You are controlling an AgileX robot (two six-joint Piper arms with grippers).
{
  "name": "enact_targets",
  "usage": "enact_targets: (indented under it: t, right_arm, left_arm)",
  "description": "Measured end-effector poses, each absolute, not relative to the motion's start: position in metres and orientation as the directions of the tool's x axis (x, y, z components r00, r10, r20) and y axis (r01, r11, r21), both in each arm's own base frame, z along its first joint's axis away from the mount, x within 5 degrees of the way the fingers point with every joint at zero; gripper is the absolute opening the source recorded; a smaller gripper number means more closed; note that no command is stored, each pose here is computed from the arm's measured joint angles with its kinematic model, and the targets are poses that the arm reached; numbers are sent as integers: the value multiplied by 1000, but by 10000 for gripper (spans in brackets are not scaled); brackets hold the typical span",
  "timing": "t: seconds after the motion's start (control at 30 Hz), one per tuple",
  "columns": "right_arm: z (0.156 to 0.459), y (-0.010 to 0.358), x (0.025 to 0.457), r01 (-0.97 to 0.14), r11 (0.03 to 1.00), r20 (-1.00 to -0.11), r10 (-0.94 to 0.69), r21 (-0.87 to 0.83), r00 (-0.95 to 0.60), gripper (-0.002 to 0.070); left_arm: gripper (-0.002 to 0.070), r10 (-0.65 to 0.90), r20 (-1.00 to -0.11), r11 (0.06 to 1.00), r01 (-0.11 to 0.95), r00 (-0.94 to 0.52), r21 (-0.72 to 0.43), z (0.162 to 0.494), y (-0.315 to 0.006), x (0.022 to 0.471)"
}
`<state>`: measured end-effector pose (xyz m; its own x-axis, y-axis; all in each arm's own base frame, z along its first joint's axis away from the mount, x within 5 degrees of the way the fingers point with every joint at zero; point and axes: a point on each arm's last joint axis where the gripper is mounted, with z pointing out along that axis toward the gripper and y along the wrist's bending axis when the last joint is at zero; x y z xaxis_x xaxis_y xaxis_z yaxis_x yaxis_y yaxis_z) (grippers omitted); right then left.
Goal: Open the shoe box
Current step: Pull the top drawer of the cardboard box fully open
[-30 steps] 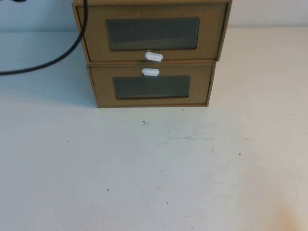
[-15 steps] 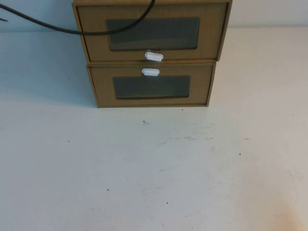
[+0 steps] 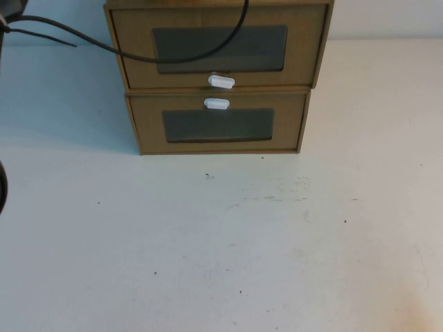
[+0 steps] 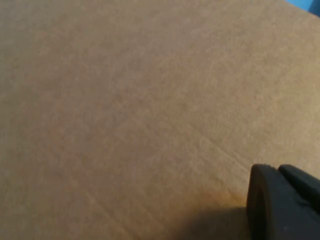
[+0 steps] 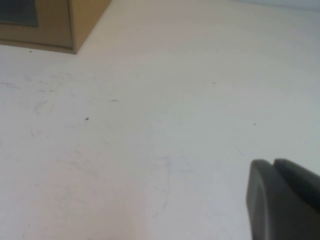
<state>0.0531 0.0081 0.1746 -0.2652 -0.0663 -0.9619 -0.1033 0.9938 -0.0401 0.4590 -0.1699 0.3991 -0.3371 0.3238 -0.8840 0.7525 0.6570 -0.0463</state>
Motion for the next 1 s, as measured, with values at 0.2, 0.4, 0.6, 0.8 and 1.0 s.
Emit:
enact_targets:
  t: [0.2,0.4,0.6,0.8,1.0]
  right_arm:
    - [175,8,53,-103,994,-962,-66,-40,-265,-14]
    - [175,8,53,-103,994,-962,-66,-40,-265,-14]
    - [175,8,53,-103,994,-962,-66,-40,-265,-14]
    - [175,8,53,-103,994,-962,-66,-40,-265,-14]
    - [175,8,53,-103,994,-962,-66,-40,-265,-14]
  left_arm:
    - [-4,319,-881,665,745,-350,-54,399,-169,460]
    - [-4,318,-877,665,744,-360,-64,399,-169,459]
    - [-4,310,-872,668,739,-378,-83,398,-169,458]
    - [-4,308,-871,669,738,-382,-87,398,-170,458]
    - [-4,303,-871,669,737,-386,-94,399,-170,458]
